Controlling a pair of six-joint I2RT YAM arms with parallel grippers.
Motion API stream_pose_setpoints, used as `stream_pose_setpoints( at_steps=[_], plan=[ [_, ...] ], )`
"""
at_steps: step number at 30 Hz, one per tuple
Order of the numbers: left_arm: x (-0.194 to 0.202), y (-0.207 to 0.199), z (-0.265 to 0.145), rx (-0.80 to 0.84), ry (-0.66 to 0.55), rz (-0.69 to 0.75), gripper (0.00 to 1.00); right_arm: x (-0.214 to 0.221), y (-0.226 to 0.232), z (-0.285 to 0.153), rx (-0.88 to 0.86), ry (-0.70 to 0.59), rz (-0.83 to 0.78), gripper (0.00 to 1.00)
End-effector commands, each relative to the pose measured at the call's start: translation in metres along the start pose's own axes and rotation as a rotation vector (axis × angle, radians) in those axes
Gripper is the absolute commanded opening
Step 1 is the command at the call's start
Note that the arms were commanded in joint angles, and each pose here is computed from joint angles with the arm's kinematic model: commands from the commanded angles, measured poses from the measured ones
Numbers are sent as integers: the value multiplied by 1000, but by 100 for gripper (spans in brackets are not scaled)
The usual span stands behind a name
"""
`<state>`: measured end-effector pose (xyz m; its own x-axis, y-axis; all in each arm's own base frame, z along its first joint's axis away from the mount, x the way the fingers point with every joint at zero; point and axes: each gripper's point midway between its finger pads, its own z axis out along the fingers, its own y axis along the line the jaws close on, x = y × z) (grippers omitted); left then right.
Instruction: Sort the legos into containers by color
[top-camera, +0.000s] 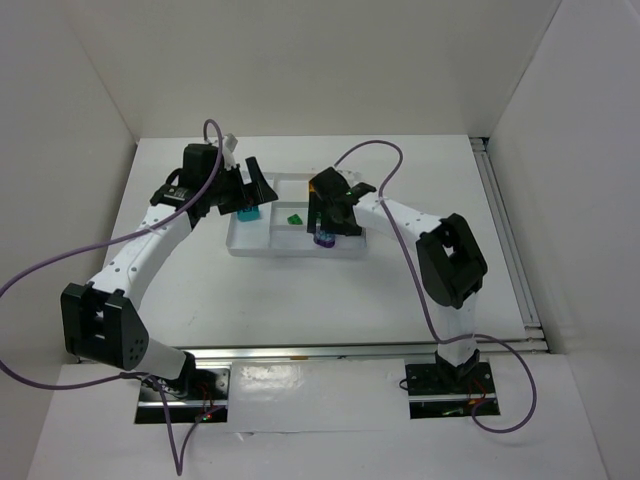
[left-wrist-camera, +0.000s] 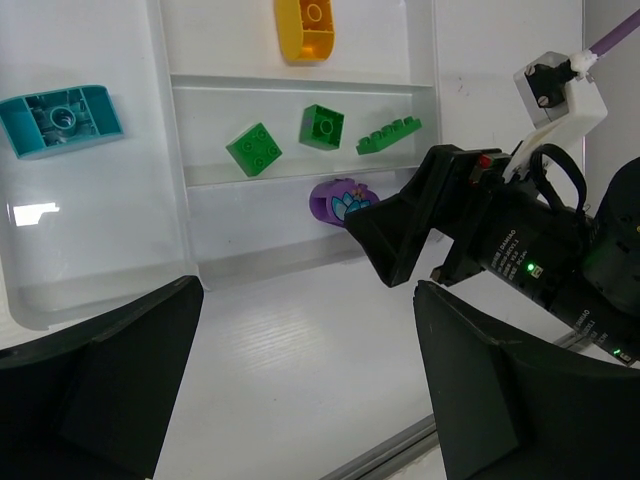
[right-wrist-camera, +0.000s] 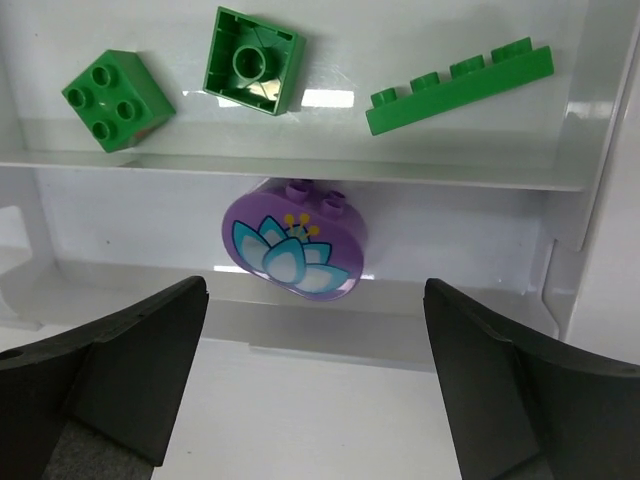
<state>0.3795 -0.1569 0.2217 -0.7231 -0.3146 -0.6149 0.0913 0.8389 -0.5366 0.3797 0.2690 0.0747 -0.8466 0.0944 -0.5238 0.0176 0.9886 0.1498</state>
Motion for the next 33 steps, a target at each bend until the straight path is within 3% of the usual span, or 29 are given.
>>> stream_pose_setpoints(
  at_steps=[1,7,12,19,33],
  plan=[
    [-19,-11,-8,35,-61,13,99,-21,5,-24,3,-58,-10,96],
    [-29,-13,-15,19,-94,38,99,-59,-35,-81,149,-276,119,100],
    [-34,-14,-26,1,-110,62,99,-74,-134,-114,434,-391,283,100],
    [-52,-24,-52,13,-194,85,99,-47,-231,-148,720,-445,366,100],
    [-60,-26,-60,8,-206,101,99,-30,-266,-198,771,-560,447,100]
  ],
)
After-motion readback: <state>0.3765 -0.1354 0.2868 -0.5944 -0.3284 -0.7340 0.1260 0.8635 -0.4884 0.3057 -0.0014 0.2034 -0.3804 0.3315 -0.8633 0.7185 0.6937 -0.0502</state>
